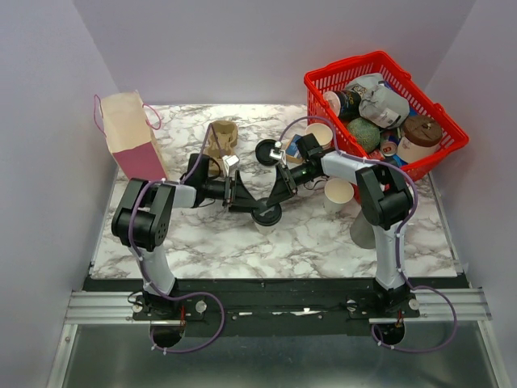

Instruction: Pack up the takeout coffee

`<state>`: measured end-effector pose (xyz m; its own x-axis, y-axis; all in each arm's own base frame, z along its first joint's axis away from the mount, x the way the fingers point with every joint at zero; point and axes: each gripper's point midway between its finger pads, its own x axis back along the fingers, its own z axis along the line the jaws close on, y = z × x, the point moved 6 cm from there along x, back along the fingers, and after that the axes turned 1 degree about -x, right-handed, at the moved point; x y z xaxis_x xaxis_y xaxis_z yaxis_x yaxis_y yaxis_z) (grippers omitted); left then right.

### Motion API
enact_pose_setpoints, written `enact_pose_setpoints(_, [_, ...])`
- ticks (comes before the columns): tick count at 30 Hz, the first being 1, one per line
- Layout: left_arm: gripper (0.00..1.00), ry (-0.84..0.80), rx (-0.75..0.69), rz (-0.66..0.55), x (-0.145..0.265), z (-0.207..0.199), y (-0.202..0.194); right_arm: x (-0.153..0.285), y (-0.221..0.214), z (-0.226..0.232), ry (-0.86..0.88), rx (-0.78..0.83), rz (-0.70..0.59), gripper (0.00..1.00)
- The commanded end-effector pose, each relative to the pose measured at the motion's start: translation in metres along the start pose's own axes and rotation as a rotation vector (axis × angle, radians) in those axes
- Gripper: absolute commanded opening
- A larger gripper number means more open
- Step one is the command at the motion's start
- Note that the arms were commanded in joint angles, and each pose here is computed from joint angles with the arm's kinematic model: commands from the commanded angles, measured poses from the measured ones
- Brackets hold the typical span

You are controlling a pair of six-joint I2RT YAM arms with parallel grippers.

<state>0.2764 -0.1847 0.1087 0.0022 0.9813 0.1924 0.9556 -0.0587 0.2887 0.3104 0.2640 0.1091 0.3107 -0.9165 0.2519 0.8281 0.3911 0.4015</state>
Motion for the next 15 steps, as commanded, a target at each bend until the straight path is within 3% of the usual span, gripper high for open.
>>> enact_pose_setpoints(1, [0.99,0.026,-0.144,-0.09,0.003,-0.018,0.029,0.012,-0.003,0.003,-0.013,0.0,-0.007,0.92])
enact_pose_setpoints(9, [0.99,0.033,-0.111,-0.124,-0.005,-0.006,0.047,0.017,-0.006,0.011,-0.036,0.02,0.009,1.0])
enact_pose_setpoints(15, [0.99,0.025,-0.105,-0.115,-0.009,0.0,0.051,0.02,-0.004,0.014,-0.048,0.056,0.014,1.0])
